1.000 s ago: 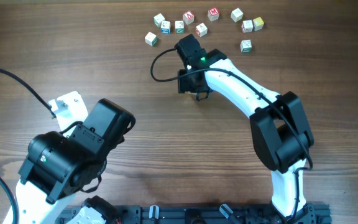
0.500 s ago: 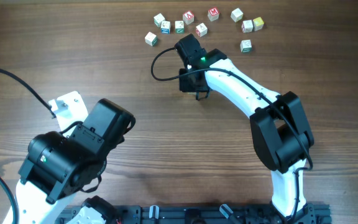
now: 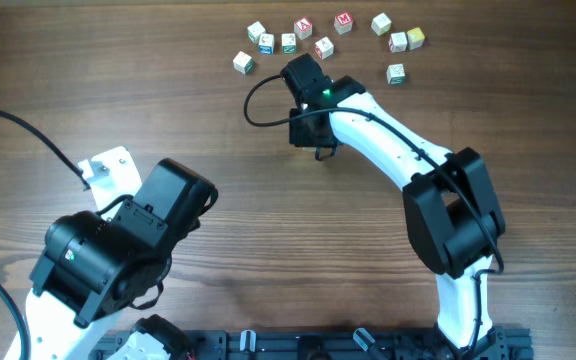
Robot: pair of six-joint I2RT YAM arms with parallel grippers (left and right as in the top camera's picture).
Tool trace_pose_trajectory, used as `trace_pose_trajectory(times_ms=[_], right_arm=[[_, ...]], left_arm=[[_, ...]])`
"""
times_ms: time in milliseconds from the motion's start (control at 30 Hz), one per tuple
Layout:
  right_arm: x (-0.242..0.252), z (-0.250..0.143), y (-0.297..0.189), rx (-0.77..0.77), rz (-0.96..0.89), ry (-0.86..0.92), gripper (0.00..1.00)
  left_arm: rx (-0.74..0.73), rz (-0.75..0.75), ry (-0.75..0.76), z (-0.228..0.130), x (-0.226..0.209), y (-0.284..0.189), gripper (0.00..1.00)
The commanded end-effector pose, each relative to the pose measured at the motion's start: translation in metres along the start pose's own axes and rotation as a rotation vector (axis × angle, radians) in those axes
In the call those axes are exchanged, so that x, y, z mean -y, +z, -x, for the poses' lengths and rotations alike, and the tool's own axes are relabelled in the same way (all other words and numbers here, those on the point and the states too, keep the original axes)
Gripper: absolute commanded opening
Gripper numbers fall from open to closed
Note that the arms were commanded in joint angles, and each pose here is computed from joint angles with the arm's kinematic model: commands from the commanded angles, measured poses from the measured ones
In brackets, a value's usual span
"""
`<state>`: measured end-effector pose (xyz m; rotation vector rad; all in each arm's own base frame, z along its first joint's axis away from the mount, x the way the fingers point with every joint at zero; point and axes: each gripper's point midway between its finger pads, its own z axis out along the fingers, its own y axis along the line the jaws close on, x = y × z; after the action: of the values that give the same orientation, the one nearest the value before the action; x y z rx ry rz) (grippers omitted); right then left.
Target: Form a tower
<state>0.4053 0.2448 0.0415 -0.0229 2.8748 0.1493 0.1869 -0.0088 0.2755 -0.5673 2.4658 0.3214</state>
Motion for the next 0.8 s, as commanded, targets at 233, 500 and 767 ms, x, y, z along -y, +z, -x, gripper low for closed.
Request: trace_pose_trajectory(times_ms=[233,500,767], right_arm=[[0.0082,0.0056,-0.0001,0.021,-0.06,0.086,0.23],[0.0055,0.0044,0.0003,0.014,-0.046,0.092,0.23],[0.006,0.0034,0.0018,0.011,-0.048,0.034,0.24]], left_arm=[[0.001,0.0,-0.023,0.0,-0.0019,-0.0003,1.0],[0.001,0.0,-0.024,0.0001,-0.0019,-0.0003,1.0],[0.001,-0.001,-0.024,0.0001,-0.0019,-0.0003,1.0]])
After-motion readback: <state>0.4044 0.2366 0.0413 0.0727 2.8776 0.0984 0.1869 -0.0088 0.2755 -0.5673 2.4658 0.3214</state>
